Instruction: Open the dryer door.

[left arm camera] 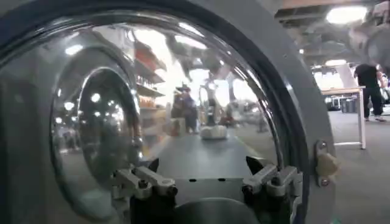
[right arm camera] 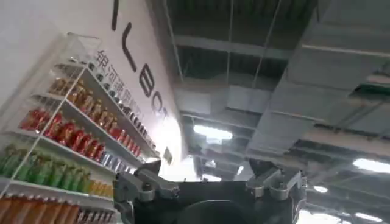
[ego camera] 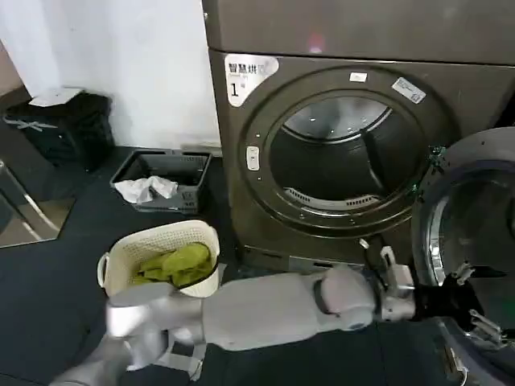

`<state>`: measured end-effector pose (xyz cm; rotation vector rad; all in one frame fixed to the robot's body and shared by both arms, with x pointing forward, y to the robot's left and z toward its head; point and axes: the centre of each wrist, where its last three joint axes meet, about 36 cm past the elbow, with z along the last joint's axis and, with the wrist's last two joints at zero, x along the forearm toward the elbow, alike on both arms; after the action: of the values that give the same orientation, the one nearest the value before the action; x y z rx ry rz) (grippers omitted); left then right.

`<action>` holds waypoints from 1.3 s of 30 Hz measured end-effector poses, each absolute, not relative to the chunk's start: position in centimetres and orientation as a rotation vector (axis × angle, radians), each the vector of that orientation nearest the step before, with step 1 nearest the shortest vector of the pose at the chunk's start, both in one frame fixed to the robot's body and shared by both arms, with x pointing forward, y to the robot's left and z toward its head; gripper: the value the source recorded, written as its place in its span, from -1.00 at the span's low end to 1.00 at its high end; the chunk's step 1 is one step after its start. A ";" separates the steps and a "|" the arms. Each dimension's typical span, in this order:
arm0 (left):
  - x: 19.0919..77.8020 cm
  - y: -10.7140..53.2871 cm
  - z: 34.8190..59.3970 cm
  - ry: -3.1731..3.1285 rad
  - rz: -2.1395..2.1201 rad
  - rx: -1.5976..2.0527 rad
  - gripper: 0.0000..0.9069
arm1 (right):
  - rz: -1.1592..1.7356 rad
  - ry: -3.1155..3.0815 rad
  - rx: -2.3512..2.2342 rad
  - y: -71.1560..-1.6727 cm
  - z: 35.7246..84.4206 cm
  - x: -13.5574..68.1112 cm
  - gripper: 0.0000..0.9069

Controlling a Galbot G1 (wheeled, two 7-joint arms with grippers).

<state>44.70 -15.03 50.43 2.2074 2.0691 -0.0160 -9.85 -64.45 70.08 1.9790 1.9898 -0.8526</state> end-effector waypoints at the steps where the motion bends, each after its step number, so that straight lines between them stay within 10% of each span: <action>1: 44.7 -15.5 50.4 2.071 -0.016 2.207 1.00 | -0.854 1.990 1.977 -64.5 70.1 -9.8 1.00; 39: 51.1 -14.6 48.6 2.268 0.159 2.005 1.00 | -0.859 2.040 1.879 -64.4 70.5 -8.1 1.00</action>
<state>51.14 -14.61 48.61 2.0050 2.2677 0.1586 -8.10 -64.39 70.48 1.8794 2.0400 -0.8590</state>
